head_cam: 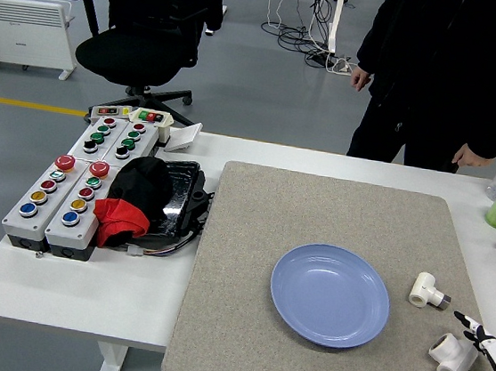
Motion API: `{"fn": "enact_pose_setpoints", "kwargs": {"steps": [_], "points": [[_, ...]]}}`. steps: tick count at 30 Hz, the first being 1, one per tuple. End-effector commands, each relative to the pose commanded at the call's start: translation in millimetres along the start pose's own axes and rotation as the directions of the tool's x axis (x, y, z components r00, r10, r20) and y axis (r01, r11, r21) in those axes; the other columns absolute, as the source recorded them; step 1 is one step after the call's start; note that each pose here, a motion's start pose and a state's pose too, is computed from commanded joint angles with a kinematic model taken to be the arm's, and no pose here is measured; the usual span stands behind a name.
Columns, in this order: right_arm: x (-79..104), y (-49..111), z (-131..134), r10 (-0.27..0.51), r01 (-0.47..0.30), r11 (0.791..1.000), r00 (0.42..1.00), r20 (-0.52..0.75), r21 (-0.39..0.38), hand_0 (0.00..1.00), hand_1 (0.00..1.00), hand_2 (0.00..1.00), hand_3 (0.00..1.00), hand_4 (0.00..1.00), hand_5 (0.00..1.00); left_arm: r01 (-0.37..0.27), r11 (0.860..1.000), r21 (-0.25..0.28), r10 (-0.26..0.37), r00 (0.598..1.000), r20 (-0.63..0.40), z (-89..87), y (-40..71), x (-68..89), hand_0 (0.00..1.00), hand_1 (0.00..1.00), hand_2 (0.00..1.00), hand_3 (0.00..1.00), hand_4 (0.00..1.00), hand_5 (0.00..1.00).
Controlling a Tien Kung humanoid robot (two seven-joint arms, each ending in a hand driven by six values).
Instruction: Pick pipe place plate twice
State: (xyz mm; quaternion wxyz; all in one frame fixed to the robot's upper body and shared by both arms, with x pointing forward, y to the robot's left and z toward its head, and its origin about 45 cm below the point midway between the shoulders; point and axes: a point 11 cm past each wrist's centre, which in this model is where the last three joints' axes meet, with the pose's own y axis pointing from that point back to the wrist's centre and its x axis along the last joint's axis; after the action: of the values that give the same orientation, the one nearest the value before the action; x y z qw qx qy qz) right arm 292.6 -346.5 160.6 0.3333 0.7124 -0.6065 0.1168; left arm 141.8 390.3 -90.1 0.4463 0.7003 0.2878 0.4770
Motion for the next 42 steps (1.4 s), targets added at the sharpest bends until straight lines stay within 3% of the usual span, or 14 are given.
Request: {"fn": "enact_pose_setpoints", "kwargs": {"steps": [5,6,11,12,17,18,23,24,32,38,42], "points": [[1.8,-3.7,0.8,0.051,-0.051,0.999,0.999,0.008,0.0,0.998,0.942,0.998,0.984,0.85,0.332,0.0,1.0,-0.001,0.0,1.0,-0.005,1.0,0.3,0.4,0.655,0.625,0.635,0.571,0.4,0.998],[2.9,-4.3,0.3,0.068,-0.069,0.998,0.998,0.013,0.008,0.477,0.565,0.599,0.711,0.632,0.097,0.0,1.0,-0.002,0.0,1.0,-0.006,1.3,0.4,0.6,0.655,0.625,0.635,0.571,0.399,0.998],[7.7,-6.1,-2.5,0.127,-0.129,0.99,0.991,0.042,0.051,0.477,0.565,0.599,0.711,0.632,0.097,0.0,1.0,-0.005,0.0,1.0,-0.01,3.2,0.9,1.6,0.655,0.625,0.635,0.571,0.399,0.998],[7.9,-6.2,-2.9,0.131,-0.133,0.99,0.99,0.043,0.055,0.323,0.442,0.522,0.617,0.576,0.051,0.0,1.0,-0.006,0.0,1.0,-0.01,3.4,1.0,1.7,0.655,0.625,0.635,0.571,0.399,0.998],[10.4,-7.2,-9.6,0.139,-0.143,0.986,0.989,0.052,0.082,0.323,0.442,0.522,0.617,0.576,0.051,0.001,1.0,-0.006,-0.001,1.0,-0.014,4.1,1.2,1.6,0.655,0.625,0.635,0.571,0.399,0.998],[10.7,-7.8,-10.1,0.136,-0.14,0.987,0.989,0.05,0.08,0.252,0.409,0.518,0.585,0.518,0.009,0.001,1.0,-0.007,-0.001,1.0,-0.013,4.2,1.3,1.6,0.655,0.625,0.635,0.571,0.399,0.998],[12.7,-8.7,-14.6,0.134,-0.138,0.986,0.989,0.058,0.088,0.252,0.409,0.518,0.585,0.518,0.009,0.001,1.0,-0.006,-0.001,1.0,-0.015,4.2,1.3,1.6,0.655,0.625,0.635,0.571,0.399,0.998],[13.3,-8.8,-17.4,0.136,-0.141,0.985,0.989,0.062,0.097,0.214,0.367,0.51,0.57,0.496,0.002,0.001,1.0,-0.006,-0.001,1.0,-0.016,4.1,1.3,1.6,0.655,0.626,0.634,0.571,0.399,0.998],[16.5,-11.7,-29.9,0.146,-0.155,0.979,0.986,0.076,0.132,0.207,0.362,0.507,0.567,0.492,0.003,0.002,1.0,-0.006,-0.002,1.0,-0.019,4.5,1.5,2.0,0.656,0.625,0.635,0.571,0.398,0.998],[14.5,-15.8,-61.9,0.138,-0.152,0.964,0.987,0.077,0.218,0.207,0.36,0.506,0.564,0.49,0.003,0.002,1.0,-0.006,-0.002,1.0,-0.023,4.6,1.5,2.6,0.656,0.625,0.635,0.571,0.398,0.998],[3.4,-22.0,-93.3,0.103,-0.123,0.946,0.991,0.083,0.301,0.207,0.359,0.505,0.562,0.489,0.006,0.002,1.0,-0.006,-0.002,1.0,-0.023,4.9,1.6,2.8,0.656,0.625,0.634,0.571,0.4,0.998]]}}
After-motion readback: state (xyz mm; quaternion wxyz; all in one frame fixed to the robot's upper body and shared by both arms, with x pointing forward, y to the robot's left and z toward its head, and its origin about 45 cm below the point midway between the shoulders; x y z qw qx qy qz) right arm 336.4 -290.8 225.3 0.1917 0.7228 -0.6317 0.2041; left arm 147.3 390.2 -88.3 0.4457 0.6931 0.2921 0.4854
